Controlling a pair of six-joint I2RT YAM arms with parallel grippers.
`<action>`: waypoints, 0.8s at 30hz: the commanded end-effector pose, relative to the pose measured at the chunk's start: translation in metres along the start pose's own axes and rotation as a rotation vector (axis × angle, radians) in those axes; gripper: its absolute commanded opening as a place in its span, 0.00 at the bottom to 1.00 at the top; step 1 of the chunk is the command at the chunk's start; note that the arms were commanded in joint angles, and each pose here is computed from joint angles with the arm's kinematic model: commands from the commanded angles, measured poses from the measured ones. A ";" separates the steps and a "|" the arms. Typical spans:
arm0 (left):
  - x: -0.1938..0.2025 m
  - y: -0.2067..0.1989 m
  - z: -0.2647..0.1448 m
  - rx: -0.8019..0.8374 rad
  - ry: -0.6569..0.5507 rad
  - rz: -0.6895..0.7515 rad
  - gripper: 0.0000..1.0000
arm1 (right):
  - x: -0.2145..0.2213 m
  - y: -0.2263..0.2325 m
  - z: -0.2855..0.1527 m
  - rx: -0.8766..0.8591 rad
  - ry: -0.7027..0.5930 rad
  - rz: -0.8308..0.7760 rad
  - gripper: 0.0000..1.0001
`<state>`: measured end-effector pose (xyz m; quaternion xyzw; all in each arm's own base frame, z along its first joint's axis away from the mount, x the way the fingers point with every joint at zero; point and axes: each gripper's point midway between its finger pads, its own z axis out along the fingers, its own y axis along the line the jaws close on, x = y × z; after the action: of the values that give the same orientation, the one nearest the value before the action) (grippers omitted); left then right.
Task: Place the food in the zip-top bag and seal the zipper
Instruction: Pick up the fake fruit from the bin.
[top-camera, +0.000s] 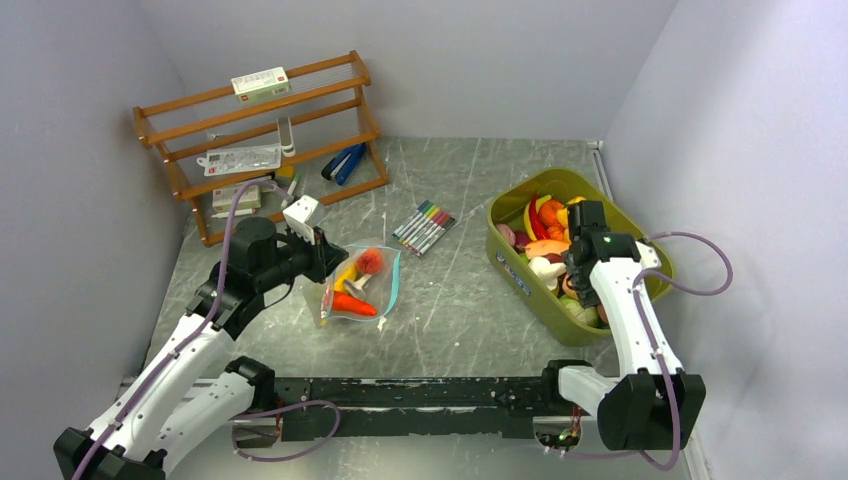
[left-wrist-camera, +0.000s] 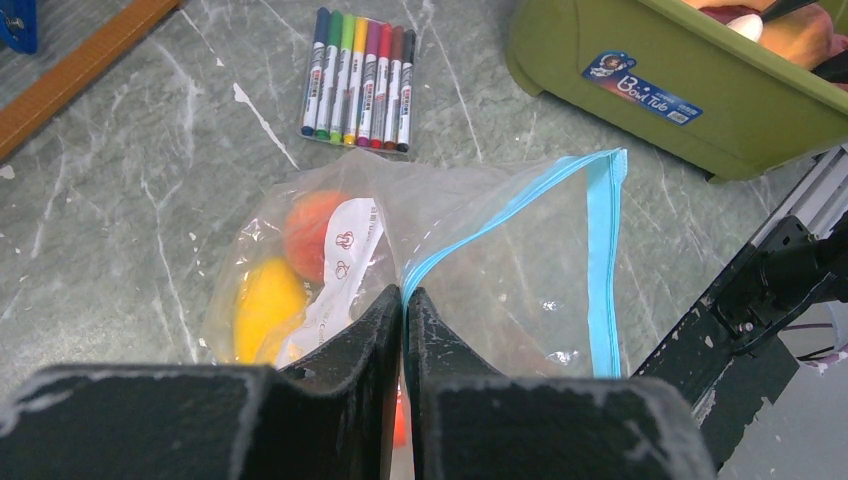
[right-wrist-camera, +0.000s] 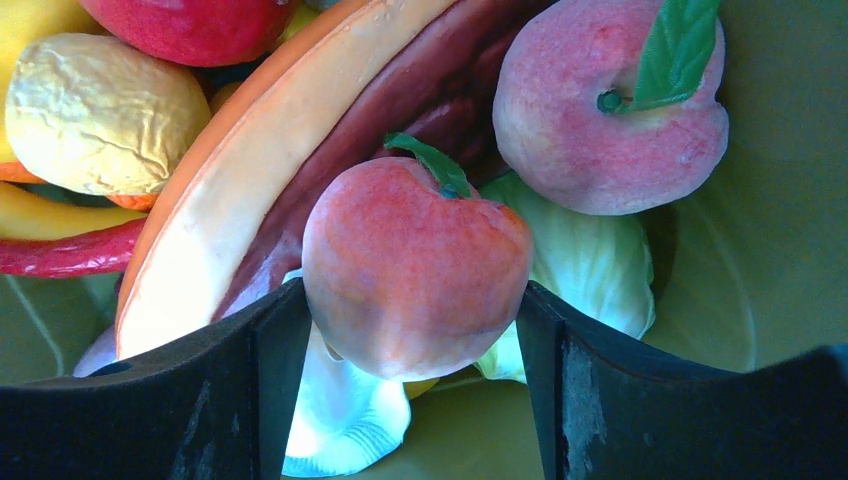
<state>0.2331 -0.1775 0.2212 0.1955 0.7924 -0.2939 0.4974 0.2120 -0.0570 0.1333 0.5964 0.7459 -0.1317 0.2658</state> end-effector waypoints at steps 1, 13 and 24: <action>-0.002 0.003 -0.002 -0.014 -0.012 0.013 0.07 | -0.013 -0.002 -0.002 -0.009 -0.060 0.076 0.65; -0.006 0.002 -0.001 -0.014 -0.027 -0.023 0.07 | -0.050 0.025 -0.048 -0.323 -0.171 0.074 0.52; -0.026 -0.011 0.005 0.026 -0.074 -0.173 0.07 | -0.038 0.080 -0.102 -0.735 -0.127 -0.225 0.53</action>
<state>0.2335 -0.1833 0.2259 0.1462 0.7969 -0.3275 0.4862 0.2473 -0.0440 0.2192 0.4773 0.7552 0.0072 0.4492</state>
